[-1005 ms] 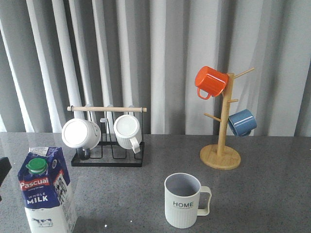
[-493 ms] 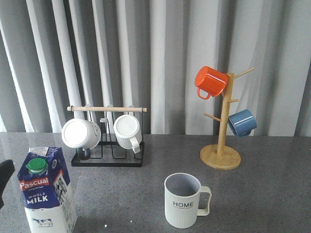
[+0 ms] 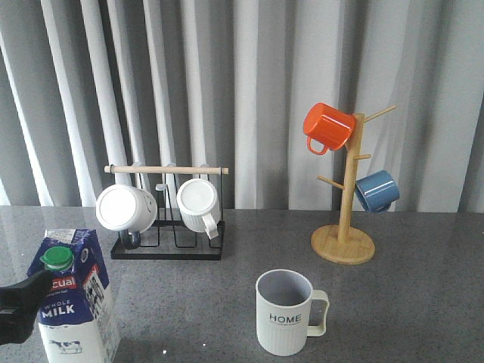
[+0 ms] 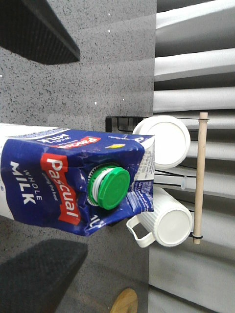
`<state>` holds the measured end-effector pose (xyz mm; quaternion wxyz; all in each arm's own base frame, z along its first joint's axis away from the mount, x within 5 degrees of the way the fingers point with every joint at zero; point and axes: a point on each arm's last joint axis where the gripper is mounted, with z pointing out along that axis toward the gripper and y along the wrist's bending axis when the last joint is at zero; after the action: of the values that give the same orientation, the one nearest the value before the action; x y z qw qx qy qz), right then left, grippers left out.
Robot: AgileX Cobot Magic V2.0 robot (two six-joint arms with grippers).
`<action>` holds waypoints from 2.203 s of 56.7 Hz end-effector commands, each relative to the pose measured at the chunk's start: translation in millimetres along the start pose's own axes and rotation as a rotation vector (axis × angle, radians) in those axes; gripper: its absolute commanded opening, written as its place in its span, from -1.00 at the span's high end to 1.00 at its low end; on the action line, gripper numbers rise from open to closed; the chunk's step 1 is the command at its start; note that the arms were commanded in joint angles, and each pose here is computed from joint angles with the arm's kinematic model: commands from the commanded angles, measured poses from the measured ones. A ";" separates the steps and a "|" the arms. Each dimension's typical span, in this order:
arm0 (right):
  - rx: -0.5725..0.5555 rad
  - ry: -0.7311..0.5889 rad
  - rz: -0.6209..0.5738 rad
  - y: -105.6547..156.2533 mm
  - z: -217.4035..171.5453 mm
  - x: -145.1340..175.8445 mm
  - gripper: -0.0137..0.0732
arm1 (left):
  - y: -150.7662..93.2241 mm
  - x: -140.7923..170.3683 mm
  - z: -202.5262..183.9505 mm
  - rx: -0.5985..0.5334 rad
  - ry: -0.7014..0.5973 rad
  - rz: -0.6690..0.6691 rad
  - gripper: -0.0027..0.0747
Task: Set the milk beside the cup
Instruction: 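Close the left gripper around the Pascual milk carton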
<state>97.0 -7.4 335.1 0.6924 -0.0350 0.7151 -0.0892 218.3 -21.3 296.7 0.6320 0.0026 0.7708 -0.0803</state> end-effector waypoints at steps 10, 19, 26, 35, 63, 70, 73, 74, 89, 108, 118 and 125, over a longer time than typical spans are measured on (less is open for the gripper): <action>0.005 -0.091 -0.012 -1.6 -1.1 -14.6 0.70 | -18.4 -15.1 -5.8 0.146 -0.215 -0.005 -0.67; 0.005 -0.091 -0.012 -1.6 -1.1 -14.6 0.70 | -35.5 -5.4 -8.8 0.253 -0.215 0.072 -0.55; 0.005 -0.091 -0.012 -1.6 -1.1 -14.6 0.70 | -37.5 -5.6 -8.9 0.267 -0.227 0.068 -0.51; 0.005 -0.091 -0.012 -1.6 -1.1 -14.6 0.70 | -37.2 -2.7 -4.6 0.265 -0.214 0.059 -0.51; 0.005 -0.091 -0.012 -1.6 -1.1 -14.6 0.70 | -26.8 -0.3 -18.7 0.174 -0.266 0.023 -0.51; 0.005 -0.091 -0.012 -1.6 -1.1 -14.6 0.70 | -24.1 0.0 -18.6 0.144 -0.259 0.020 -0.51; 0.005 -0.091 -0.012 -1.6 -1.1 -14.6 0.70 | -23.1 0.6 -18.3 0.134 -0.251 0.006 -0.51; 0.005 -0.091 -0.012 -1.6 -1.1 -14.6 0.70 | -23.0 0.7 -18.2 0.134 -0.250 0.006 -0.51; 0.005 -0.091 -0.012 -1.6 -1.1 -14.6 0.70 | -23.2 0.6 -18.3 0.135 -0.252 0.008 -0.51; 0.005 -0.091 -0.012 -1.6 -1.1 -14.6 0.70 | -23.4 0.9 -17.9 0.136 -0.251 0.007 -0.51; 0.005 -0.091 -0.012 -1.6 -1.1 -14.6 0.70 | -25.9 4.6 -13.7 0.148 -0.230 0.010 -0.51; 0.005 -0.091 -0.012 -1.6 -1.1 -14.6 0.70 | -27.2 5.9 -11.0 0.155 -0.232 0.008 -0.51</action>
<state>97.0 -7.4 335.1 0.6925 -0.0343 0.7151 -0.0885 201.6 -45.0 279.9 0.6761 0.0481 0.7251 -0.1216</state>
